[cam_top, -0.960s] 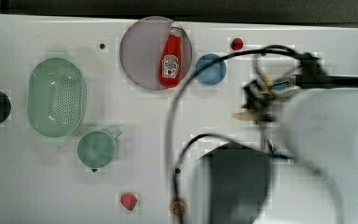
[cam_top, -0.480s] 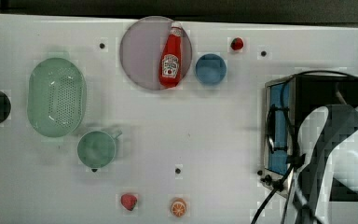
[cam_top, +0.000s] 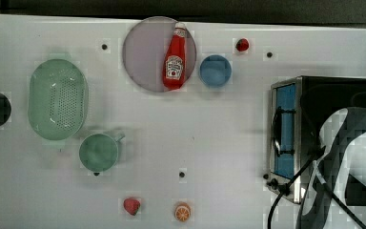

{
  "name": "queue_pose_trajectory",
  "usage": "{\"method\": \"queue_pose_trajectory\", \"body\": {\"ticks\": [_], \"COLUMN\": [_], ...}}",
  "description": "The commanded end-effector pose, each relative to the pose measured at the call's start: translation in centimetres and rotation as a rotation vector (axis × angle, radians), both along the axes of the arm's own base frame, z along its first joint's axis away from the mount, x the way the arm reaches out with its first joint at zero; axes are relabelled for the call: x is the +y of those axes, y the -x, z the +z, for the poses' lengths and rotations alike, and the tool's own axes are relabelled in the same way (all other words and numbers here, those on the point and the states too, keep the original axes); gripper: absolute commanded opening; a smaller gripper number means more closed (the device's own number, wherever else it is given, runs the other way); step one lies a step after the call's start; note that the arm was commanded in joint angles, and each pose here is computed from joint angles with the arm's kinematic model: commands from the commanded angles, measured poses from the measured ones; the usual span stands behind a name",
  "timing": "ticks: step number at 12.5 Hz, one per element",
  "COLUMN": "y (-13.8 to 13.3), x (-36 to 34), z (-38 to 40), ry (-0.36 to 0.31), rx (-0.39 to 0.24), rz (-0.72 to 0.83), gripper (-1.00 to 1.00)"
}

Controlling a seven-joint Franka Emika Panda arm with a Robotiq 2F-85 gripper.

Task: Pick banana from table and place on oven.

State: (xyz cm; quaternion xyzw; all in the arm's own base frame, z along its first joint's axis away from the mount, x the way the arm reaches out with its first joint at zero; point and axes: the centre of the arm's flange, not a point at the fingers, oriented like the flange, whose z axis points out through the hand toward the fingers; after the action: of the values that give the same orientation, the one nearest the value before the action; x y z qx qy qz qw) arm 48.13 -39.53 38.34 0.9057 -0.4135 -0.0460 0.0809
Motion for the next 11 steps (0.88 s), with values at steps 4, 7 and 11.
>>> {"method": "queue_pose_trajectory", "body": {"ticks": [4,7,11], "y": [-3.2,-4.4,-4.3], "x": [3.5,10.1,21.6], "z": [5.9,10.2,17.3], "ry": [0.018,-0.064,-0.106], "rx": [-0.083,-0.074,-0.112], "rz": [0.166,0.233,0.022], "gripper": [1.00,1.00,1.00]}}
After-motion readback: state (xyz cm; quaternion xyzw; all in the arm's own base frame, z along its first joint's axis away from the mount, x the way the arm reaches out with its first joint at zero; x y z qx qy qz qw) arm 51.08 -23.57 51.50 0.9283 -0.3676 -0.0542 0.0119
